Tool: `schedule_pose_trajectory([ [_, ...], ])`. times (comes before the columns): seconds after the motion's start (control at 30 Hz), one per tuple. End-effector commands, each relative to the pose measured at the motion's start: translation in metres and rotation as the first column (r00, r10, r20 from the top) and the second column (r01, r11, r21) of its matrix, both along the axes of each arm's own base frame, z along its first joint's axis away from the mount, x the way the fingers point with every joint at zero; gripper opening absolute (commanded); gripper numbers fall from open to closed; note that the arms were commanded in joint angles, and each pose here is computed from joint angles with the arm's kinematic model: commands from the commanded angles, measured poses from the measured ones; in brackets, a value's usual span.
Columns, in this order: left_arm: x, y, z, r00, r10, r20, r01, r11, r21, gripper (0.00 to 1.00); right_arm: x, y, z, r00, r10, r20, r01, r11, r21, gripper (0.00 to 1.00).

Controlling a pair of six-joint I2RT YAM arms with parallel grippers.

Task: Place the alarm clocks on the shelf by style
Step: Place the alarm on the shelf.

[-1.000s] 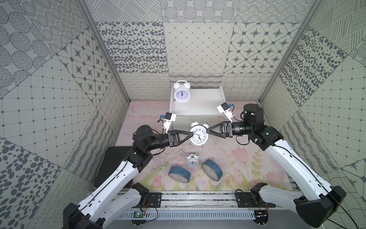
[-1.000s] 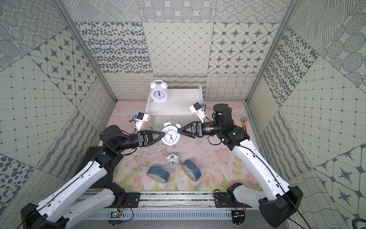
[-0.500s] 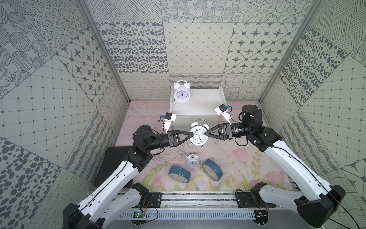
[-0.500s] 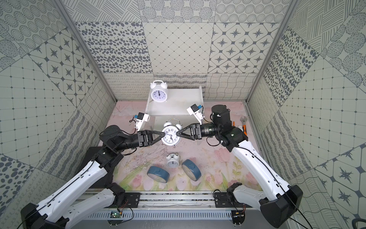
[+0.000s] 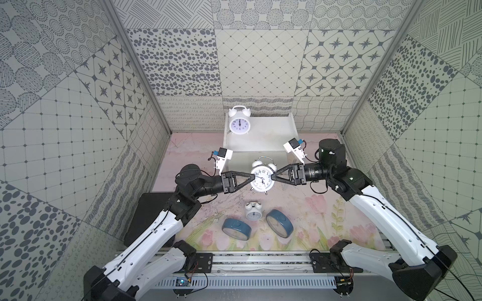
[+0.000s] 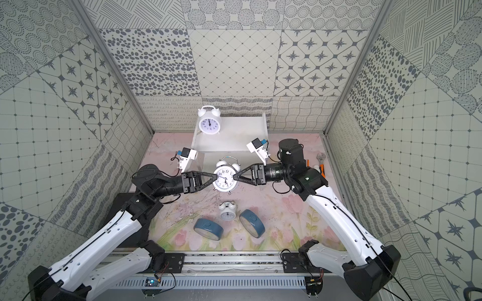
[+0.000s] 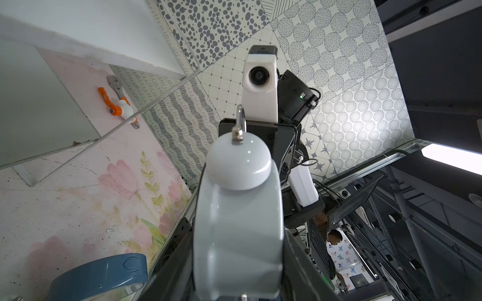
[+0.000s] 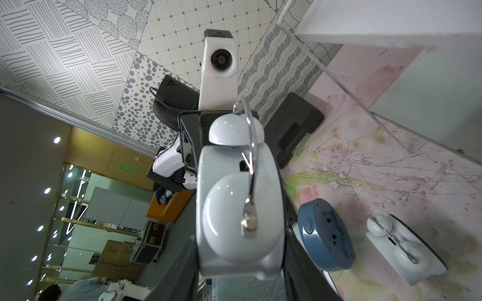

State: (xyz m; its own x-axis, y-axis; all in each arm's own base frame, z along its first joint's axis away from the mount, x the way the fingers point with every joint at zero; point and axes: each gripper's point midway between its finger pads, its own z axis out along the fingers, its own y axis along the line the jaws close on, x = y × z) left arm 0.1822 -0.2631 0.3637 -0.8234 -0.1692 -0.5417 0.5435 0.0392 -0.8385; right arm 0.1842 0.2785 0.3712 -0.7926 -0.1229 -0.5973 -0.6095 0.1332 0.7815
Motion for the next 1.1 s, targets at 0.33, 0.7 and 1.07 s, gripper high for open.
schedule_pose_trajectory([
  [0.33, 0.027, 0.022, 0.03, 0.959, 0.25, 0.138, -0.253, 0.967, 0.007, 1.0, 0.009, -0.023, 0.066, 0.949, -0.104, 0.299, 0.1, 0.995, 0.027, 0.37],
  [0.7, 0.021, 0.06, 0.006, 0.899, 0.425, 0.108, -0.434, 0.898, 0.077, 1.0, 0.103, -0.035, 0.144, 0.692, -0.205, 0.692, 0.317, 0.948, -0.036, 0.39],
  [1.07, 0.017, 0.078, -0.037, 0.865, 0.5, 0.037, -0.498, 0.849, 0.178, 0.99, 0.192, -0.02, 0.104, 0.613, -0.073, 0.787, 0.34, 0.923, -0.179, 0.37],
])
